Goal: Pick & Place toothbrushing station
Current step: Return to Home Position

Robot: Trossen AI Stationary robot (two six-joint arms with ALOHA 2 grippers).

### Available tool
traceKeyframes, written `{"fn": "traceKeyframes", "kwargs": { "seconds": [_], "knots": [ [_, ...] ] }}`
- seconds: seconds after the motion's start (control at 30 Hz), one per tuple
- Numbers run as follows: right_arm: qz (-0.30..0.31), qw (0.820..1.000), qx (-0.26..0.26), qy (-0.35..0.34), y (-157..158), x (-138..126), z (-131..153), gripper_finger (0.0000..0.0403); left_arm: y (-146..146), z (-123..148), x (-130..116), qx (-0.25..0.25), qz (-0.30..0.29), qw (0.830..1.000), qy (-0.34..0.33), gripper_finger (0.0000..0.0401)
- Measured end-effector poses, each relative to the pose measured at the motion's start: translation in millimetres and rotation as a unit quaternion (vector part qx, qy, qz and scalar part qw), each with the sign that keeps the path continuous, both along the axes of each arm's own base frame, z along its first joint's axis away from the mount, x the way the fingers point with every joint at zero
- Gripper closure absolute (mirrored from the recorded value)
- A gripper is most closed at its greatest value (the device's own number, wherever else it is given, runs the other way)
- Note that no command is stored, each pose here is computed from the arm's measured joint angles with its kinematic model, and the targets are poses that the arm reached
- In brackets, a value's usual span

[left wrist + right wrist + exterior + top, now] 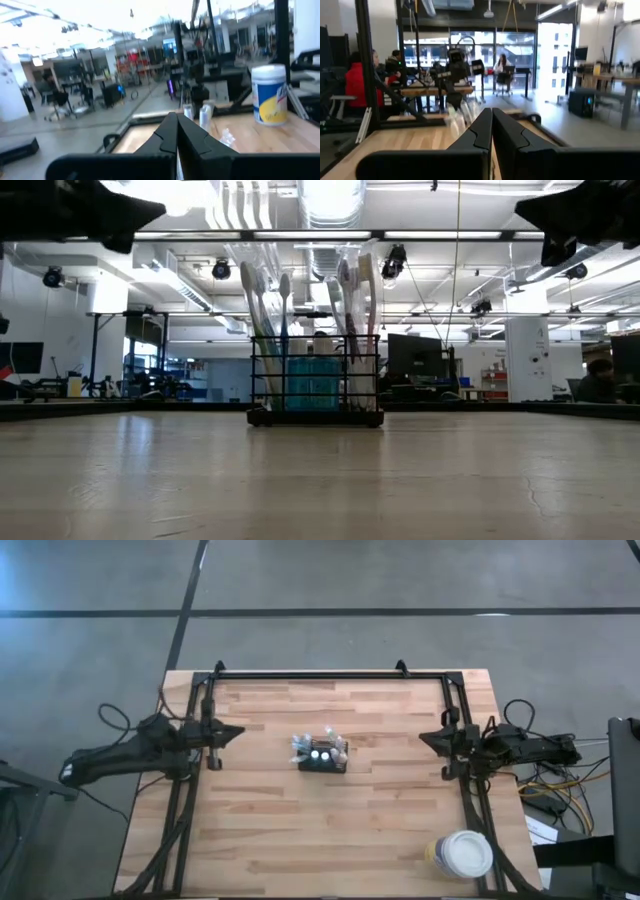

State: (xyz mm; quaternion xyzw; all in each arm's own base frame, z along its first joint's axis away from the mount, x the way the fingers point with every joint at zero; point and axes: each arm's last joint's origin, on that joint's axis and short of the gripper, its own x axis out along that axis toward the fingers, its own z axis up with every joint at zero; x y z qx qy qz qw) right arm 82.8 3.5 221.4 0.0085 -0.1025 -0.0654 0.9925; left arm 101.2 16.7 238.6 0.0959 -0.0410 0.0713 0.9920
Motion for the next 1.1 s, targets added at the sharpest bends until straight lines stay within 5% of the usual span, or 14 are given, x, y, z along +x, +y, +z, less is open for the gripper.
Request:
{"fn": "traceKeyframes", "kwargs": {
  "seconds": [0.63,1.1],
  "knots": [
    [-0.016,0.999,0.018,0.039,0,11,-38,0.0394,-1,-66,-3,0.003,-0.01,1.0,0.017,0.0399],
    [-0.045,0.997,0.04,0.04,-3,13,-45,0.0394,-1,-72,-4,-0.007,-0.014,0.999,0.042,0.0399]
  ]
}}
